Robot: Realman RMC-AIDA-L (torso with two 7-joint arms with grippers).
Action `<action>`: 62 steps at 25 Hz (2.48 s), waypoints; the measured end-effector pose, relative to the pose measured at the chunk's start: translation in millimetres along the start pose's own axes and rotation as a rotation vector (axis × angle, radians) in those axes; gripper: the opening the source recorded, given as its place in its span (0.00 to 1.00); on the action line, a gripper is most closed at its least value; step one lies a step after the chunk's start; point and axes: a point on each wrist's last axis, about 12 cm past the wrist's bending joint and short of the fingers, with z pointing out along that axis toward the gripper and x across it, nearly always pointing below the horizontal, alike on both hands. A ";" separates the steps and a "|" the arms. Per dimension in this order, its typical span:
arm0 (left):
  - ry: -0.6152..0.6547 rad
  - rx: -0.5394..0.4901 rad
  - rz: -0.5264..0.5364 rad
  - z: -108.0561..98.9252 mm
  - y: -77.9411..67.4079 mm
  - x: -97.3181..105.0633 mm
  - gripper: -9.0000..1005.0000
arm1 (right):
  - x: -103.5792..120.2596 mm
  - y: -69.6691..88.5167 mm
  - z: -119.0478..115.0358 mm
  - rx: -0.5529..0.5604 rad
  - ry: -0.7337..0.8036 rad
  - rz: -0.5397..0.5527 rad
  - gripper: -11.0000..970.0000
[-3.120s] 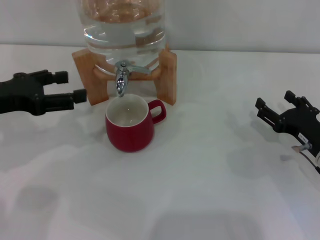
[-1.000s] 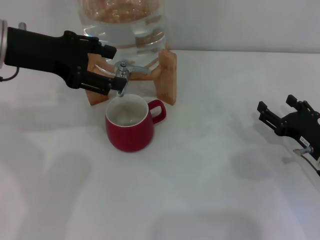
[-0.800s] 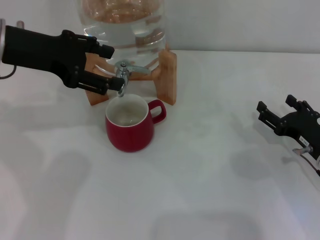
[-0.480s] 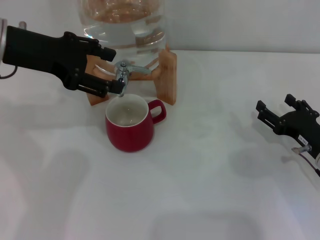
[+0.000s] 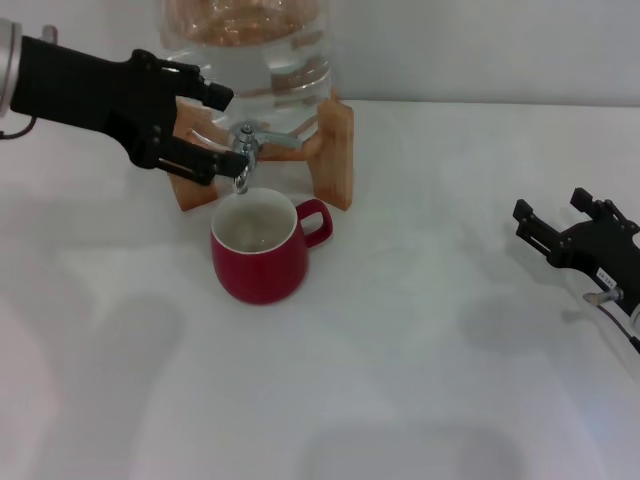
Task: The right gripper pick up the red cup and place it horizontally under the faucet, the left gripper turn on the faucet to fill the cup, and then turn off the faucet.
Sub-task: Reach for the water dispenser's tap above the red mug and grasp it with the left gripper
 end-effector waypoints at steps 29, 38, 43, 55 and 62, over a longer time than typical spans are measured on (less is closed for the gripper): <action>0.020 0.037 0.098 46.3 13.9 -15.6 0.88 | -1.9 3.5 4.4 -0.004 -0.003 0.015 0.89; 0.027 0.047 0.106 57.9 12.6 -16.8 0.88 | -1.8 3.8 4.3 -0.006 -0.003 0.015 0.89; 0.028 0.055 0.107 63.3 12.1 -16.2 0.88 | -1.9 4.0 4.4 -0.007 -0.004 0.014 0.89; 0.028 0.064 0.100 66.7 9.4 -13.4 0.88 | -0.4 3.9 2.1 -0.007 -0.003 0.016 0.88; 0.027 0.065 0.093 68.0 8.5 -12.8 0.88 | 0.4 5.4 1.7 -0.015 -0.001 0.012 0.89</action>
